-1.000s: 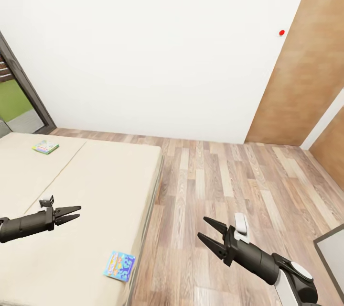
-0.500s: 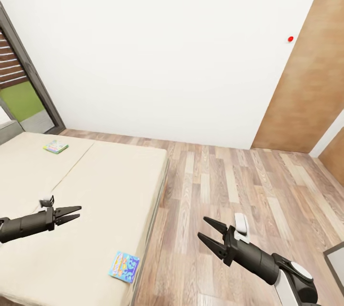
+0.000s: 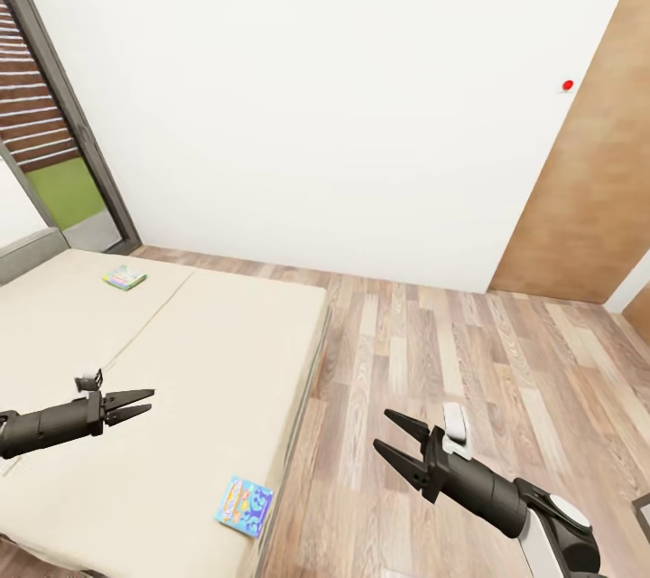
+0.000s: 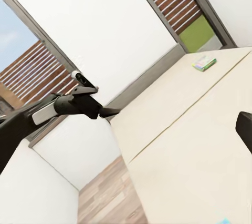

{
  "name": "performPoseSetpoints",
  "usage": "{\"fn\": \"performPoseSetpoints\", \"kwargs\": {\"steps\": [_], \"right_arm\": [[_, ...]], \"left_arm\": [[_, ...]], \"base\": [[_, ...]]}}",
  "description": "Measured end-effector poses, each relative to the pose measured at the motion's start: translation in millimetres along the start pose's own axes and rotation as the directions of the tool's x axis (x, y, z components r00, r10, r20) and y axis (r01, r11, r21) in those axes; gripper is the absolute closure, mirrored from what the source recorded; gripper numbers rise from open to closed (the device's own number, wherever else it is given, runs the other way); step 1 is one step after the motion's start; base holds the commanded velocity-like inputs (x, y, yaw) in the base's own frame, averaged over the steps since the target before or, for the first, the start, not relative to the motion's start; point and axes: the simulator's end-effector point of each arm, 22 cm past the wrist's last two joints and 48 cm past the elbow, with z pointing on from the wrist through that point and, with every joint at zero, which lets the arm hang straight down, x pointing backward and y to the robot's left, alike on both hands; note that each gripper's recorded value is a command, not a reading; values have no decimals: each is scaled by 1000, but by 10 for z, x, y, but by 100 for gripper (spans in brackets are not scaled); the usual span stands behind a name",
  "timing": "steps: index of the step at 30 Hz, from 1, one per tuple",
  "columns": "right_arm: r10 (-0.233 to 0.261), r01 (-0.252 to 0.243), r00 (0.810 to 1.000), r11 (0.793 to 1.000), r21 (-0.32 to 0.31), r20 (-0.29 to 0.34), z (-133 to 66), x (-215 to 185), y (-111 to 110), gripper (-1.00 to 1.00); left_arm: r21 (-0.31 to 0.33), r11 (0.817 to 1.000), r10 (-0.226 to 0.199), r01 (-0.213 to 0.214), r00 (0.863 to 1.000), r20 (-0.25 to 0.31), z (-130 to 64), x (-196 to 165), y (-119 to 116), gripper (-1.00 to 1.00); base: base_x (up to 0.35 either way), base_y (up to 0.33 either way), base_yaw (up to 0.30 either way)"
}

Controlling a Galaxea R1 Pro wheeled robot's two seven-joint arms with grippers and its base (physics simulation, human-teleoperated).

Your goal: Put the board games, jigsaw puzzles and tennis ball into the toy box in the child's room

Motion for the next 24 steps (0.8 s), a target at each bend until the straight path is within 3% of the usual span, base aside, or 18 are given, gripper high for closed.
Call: {"fn": "performPoseSetpoints", "kwargs": {"steps": [24], "right_arm": [[-29,30,999,1000,-2,13,-1,-102,83,-100]], "left_arm": [[12,1000,29,-29,999,16,-57,-61,-151,-100]], "base": [[0,-27,140]]}}
